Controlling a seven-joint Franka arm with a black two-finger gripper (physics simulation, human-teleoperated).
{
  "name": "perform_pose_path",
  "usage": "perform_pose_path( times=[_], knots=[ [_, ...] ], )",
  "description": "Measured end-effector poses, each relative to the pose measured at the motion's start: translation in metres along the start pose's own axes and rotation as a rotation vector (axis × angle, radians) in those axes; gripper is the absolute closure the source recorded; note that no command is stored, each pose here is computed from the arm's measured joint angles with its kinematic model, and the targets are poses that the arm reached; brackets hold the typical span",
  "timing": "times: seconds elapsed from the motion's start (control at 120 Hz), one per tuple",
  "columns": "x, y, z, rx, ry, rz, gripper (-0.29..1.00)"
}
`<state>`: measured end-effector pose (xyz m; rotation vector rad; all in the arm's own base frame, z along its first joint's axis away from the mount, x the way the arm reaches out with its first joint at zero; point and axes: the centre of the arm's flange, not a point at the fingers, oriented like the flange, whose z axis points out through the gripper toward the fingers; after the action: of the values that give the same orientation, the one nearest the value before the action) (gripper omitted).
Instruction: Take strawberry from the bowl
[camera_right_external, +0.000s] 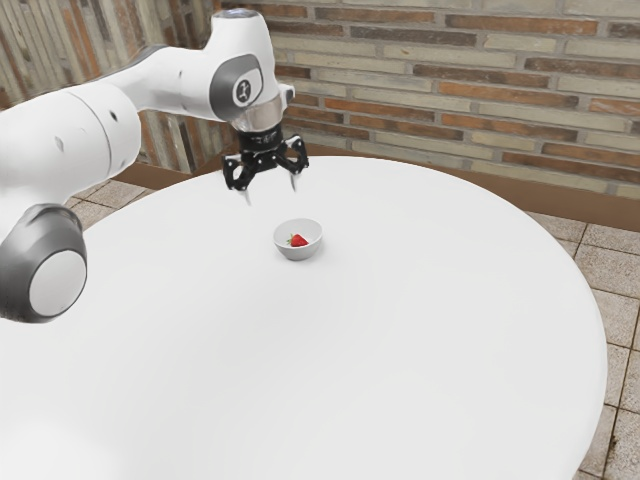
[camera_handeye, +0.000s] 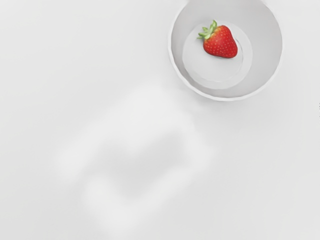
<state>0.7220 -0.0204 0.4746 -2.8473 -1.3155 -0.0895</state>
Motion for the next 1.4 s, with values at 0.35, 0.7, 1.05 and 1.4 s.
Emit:
perform_pose_path(
  times=[0.35, 0.7, 1.05, 1.4],
  knots=[
    [0.067, 0.024, 0.079, -0.091, 0.037, -0.357, 0.03],
    [0.100, 0.025, 0.133, -0.125, 0.014, -0.563, 0.08],
    [0.107, 0.026, 0.165, -0.141, 0.004, -0.676, 0.21],
    [0.108, 0.031, 0.182, -0.175, 0.023, -0.730, 0.38]
  ],
)
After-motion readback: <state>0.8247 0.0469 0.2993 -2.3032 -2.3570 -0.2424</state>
